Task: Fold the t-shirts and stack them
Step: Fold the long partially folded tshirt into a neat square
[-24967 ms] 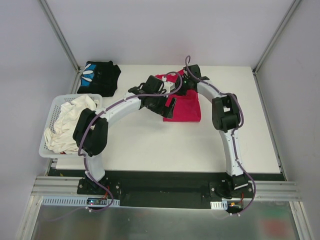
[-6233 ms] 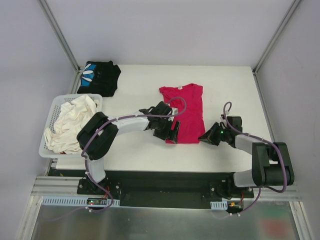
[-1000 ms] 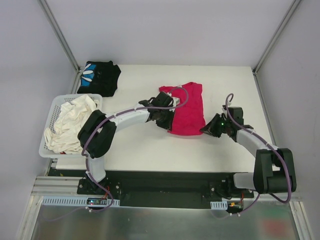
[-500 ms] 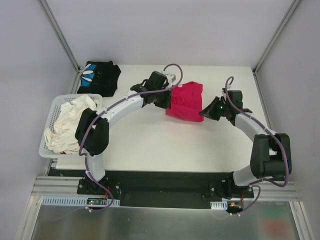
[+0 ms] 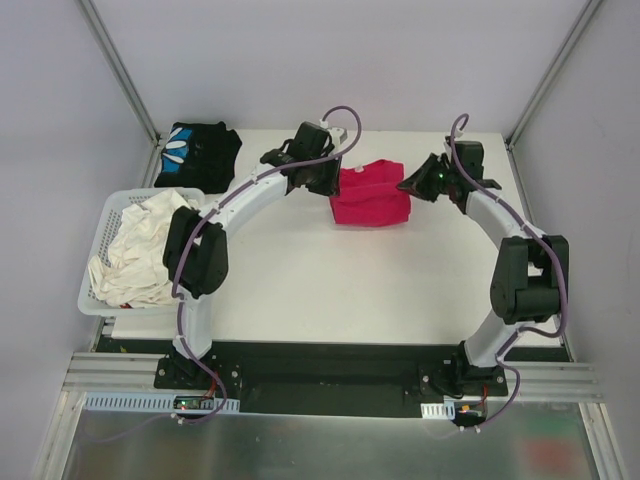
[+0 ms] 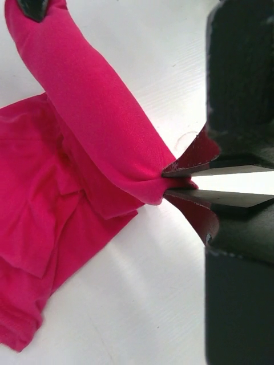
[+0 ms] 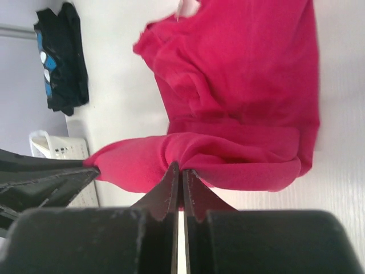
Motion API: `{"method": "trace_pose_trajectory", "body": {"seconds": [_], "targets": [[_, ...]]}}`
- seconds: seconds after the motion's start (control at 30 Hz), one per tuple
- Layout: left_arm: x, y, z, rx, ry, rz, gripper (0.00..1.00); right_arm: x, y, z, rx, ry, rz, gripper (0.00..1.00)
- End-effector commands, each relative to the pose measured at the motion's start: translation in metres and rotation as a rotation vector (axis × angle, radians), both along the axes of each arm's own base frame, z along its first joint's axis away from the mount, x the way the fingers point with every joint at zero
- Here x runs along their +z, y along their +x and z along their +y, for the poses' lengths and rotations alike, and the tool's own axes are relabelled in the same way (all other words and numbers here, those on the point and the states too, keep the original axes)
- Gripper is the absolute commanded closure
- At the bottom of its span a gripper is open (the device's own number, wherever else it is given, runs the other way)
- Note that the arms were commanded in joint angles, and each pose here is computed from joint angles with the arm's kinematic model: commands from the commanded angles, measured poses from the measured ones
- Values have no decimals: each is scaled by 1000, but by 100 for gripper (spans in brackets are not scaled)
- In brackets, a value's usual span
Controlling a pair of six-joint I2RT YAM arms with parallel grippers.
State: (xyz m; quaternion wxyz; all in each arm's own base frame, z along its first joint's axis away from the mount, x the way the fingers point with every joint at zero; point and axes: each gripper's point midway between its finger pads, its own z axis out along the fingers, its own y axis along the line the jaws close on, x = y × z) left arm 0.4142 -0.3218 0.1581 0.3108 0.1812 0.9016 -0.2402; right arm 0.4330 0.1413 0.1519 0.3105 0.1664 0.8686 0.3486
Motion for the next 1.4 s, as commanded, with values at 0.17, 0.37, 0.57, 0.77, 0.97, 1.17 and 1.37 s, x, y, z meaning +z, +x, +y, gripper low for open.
{"method": "trace_pose_trajectory", "body": {"seconds": [0.17,0.37,0.57,0.77,0.97,1.17,1.37], "targets": [[21,32,2,8,-27,-50,87,32,58,2,-1,-32,-54,99],[25,47,6,21,-36,-64,86,29,79,3,3,-36,-48,99],[29,64,11,36,-49,-79,85,35,100,6,5,-31,-62,99],[28,86,16,55,-67,-85,83,34,127,9,14,-27,-63,99],[28,100,22,69,-87,-81,83,22,151,13,18,-17,-39,99],[25,102,22,67,-91,-77,82,15,166,19,15,19,-29,99],[26,103,23,59,-99,-75,82,11,175,30,30,72,-23,97]]}}
